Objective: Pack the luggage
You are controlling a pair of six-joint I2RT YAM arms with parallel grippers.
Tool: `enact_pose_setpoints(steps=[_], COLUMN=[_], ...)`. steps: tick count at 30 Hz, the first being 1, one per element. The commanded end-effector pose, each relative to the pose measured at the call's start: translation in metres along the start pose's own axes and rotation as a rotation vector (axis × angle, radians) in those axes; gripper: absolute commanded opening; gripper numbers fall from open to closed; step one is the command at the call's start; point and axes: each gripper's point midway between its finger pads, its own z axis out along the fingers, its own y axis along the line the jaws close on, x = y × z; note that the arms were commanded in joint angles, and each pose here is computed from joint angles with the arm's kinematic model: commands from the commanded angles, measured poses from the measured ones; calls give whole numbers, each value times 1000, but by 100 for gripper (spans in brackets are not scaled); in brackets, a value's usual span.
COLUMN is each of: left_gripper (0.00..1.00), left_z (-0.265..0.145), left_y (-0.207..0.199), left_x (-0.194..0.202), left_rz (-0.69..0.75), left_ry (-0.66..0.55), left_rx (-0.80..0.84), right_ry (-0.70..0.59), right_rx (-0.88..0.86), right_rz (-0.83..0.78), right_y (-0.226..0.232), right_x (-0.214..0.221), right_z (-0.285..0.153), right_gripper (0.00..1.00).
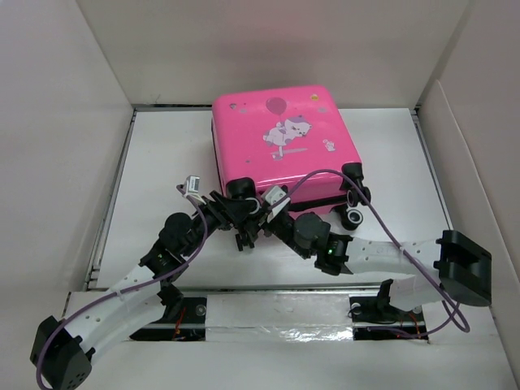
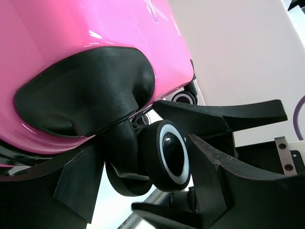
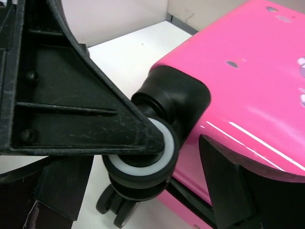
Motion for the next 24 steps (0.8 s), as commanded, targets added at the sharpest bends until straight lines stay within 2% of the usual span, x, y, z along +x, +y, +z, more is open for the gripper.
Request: enact_pose_setpoints(steps=[1, 3, 8, 9, 10, 12, 13, 14, 16, 20, 22, 24], left_gripper=[63, 63, 63, 63, 63, 63, 63, 64, 66, 66, 59, 43], left_z=[-4, -3, -2, -3, -4, -4, -4, -4, -5, -13, -24, -36], left_y=[-33, -33, -31, -32, -32, -31, -28, -26, -15, 16, 30, 43], left_x=[-13, -10, -6, -6, -6, -7, -7, -7, -10, -23, -31, -38], left_rz=[21, 17, 12, 12, 12, 16, 26, 35, 61, 138, 152, 173], left_ry=[-37, -27, -12, -14, -16, -20, -21, -23, -32, -88, -125, -162], left_rx=[136, 140, 146, 152, 153, 143, 136, 125, 62, -108, -178, -234], right_ry=[0, -15, -32, -28, -48, -75, -73, -90, -112, -129, -147, -145], right_rx=[-8, -17, -25, -21, -7, 12, 35, 52, 72, 98, 97, 91], right_rz=[23, 43, 65, 67, 85, 103, 104, 114, 121, 105, 104, 99], right_y=[-2, 1, 4, 4, 2, -2, -7, -14, -22, -40, -45, -47], right_x=[1, -2, -4, -2, -5, -8, -3, -6, -14, -24, -31, -31], right_z=[13, 15, 24, 25, 25, 22, 18, 17, 12, 7, 4, 4], right_gripper=[94, 93, 68, 59, 46, 35, 13, 8, 0, 0, 0, 0])
